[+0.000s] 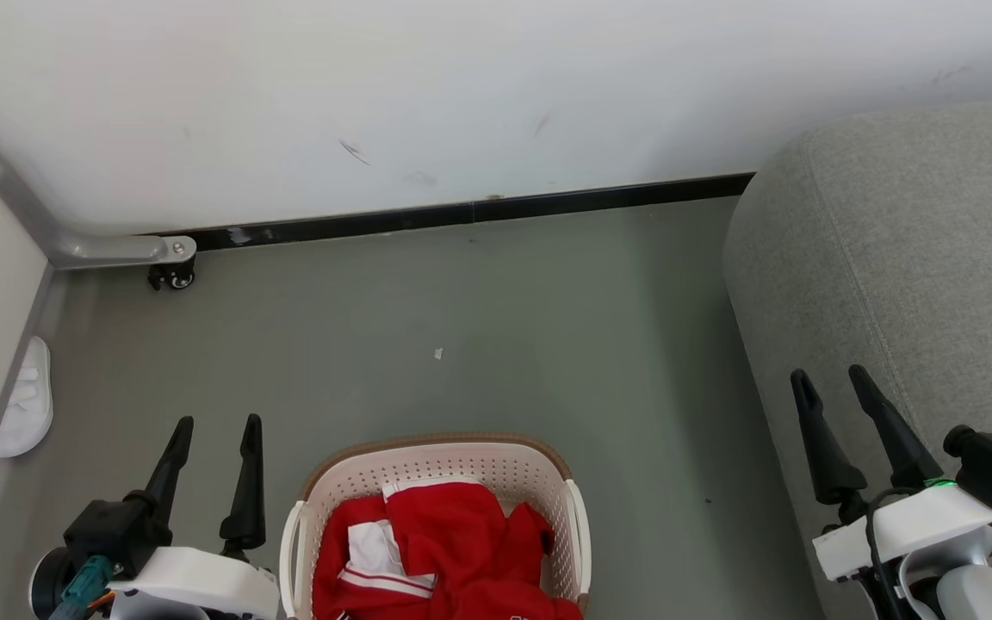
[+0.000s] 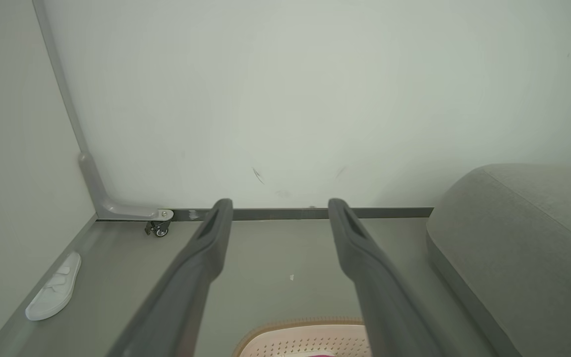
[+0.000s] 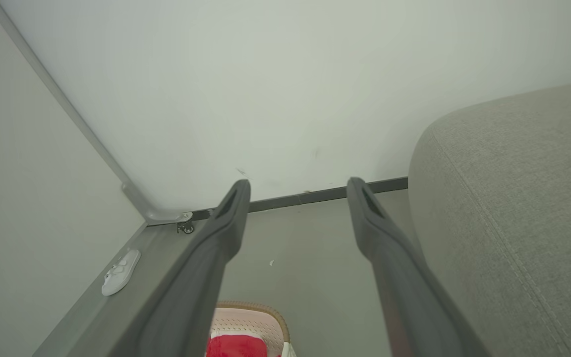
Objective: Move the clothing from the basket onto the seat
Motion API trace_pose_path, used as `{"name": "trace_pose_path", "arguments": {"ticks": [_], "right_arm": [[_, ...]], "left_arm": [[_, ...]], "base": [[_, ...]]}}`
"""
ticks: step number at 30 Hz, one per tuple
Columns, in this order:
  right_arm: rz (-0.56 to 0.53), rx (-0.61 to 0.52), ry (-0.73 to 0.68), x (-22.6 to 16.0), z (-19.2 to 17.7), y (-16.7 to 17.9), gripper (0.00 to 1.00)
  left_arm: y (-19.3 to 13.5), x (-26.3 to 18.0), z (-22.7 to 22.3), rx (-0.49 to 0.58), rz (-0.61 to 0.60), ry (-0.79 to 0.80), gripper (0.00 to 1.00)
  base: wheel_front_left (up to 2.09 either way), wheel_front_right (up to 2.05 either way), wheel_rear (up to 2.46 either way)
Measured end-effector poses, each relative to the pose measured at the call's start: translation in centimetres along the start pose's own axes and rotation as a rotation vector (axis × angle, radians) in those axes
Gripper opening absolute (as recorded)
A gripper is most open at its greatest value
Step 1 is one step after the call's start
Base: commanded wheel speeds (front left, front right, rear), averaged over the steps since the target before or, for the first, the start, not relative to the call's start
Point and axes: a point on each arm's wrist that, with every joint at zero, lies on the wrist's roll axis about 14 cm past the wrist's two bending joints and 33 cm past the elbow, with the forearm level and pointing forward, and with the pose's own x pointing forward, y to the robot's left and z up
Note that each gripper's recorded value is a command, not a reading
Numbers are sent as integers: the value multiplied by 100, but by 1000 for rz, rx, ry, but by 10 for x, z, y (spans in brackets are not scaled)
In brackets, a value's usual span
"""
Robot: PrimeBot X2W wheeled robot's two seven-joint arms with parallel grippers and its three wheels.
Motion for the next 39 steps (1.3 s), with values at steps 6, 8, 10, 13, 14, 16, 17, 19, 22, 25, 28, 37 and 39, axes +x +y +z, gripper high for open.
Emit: {"name": "trace_pose_path", "arguments": {"ticks": [6,8,10,13,14,16,17,19,22,25,28,37,39], "right_arm": [[-5,10,38,2,-14,-1,100],[-11,13,46,3,-17,-3,100],[-12,19,40,8,-17,-4,100],[-10,18,29,15,-15,-4,100],[-11,18,30,16,-15,-4,100],[-17,18,41,16,-20,-7,100],[-19,18,46,17,-22,-8,100],[-20,18,47,21,-23,-9,100],[-18,16,44,27,-24,-9,100],[-21,17,61,28,-31,-11,100],[-19,19,74,31,-37,-11,100],[-35,23,86,44,-47,-19,100],[-39,23,89,47,-49,-21,100]], "left_arm": [[-5,9,-14,-4,-18,35,100],[-6,12,-19,-5,-22,51,100],[-8,15,-25,-7,-27,65,100],[-9,16,-37,-10,-34,99,100],[-10,16,-41,-11,-38,110,100],[-11,19,-47,-13,-41,125,100],[-12,21,-48,-14,-44,128,100],[-15,27,-52,-17,-57,137,100],[-18,32,-62,-20,-68,161,100],[-21,33,-76,-23,-79,199,100],[-22,37,-88,-24,-86,230,100],[-27,45,-123,-20,-107,319,100],[-29,47,-130,-22,-114,336,100]], "base": [[0,0,0],[0,0,0],[0,0,0],[0,0,0],[0,0,0],[0,0,0],[0,0,0],[0,0,0],[0,0,0],[0,0,0],[0,0,0],[0,0,0],[0,0,0]]}}
